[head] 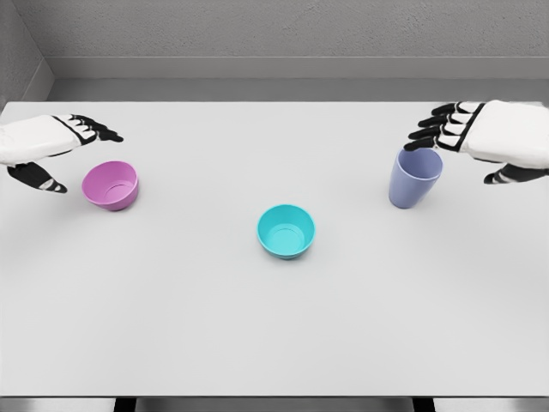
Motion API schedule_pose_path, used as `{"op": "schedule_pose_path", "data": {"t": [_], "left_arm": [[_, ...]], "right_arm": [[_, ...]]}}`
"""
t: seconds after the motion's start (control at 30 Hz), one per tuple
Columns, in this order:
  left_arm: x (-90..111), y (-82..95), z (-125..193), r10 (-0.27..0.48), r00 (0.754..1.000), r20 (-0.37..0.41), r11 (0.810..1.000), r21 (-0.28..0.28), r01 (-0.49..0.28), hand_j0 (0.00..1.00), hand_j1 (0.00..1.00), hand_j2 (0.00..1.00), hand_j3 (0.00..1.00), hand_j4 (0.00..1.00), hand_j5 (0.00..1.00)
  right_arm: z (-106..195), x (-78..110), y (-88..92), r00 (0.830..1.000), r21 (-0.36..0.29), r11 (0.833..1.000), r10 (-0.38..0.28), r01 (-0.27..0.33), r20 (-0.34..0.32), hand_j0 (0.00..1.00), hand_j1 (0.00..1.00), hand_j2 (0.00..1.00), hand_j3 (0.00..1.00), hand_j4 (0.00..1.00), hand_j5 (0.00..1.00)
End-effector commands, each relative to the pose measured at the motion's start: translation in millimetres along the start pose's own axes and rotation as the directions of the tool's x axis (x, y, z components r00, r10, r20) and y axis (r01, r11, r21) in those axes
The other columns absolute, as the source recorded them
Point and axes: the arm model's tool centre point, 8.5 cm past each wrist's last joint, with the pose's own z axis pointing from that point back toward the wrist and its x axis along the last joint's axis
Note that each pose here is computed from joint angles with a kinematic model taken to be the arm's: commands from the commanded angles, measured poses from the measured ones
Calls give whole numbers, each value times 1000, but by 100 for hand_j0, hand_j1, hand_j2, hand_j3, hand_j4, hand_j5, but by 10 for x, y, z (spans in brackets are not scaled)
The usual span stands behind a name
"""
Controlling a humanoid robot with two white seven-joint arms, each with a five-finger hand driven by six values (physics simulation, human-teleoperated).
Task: Stacking bowl and cup with both arms
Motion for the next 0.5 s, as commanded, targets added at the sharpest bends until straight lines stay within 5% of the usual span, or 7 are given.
{"op": "schedule_pose_path", "data": {"t": [0.0, 0.1, 0.2, 0.37, 0.47], "left_arm": [[5, -8, -9, 5, 1000, 2, 1000, -4, -5, 100, 100, 100, 100, 100, 100], [-10, -33, -27, 9, 1000, -1, 1000, -23, -9, 100, 100, 100, 100, 100, 100], [-40, 2, -386, 23, 1000, 16, 999, -46, -22, 100, 100, 100, 100, 100, 100], [-40, -180, -556, -120, 993, -1, 962, -248, 116, 100, 100, 100, 100, 100, 100], [-98, -256, -590, -97, 995, -18, 960, -265, 89, 100, 100, 100, 100, 100, 100]], "right_arm": [[-39, 17, 29, 1000, 1, 1000, -11, 11, 10, 100, 100, 100, 100, 100, 100], [-33, 10, 26, 1000, 1, 1000, -10, 10, 8, 100, 100, 100, 100, 100, 100], [-9, -22, -59, 1000, -14, 1000, 4, -4, -3, 100, 100, 100, 100, 100, 100], [10, -74, -39, 1000, -19, 1000, -12, 12, -15, 100, 100, 100, 100, 100, 100], [2, -69, -8, 1000, -15, 1000, -22, 22, -11, 100, 100, 100, 100, 100, 100]]}}
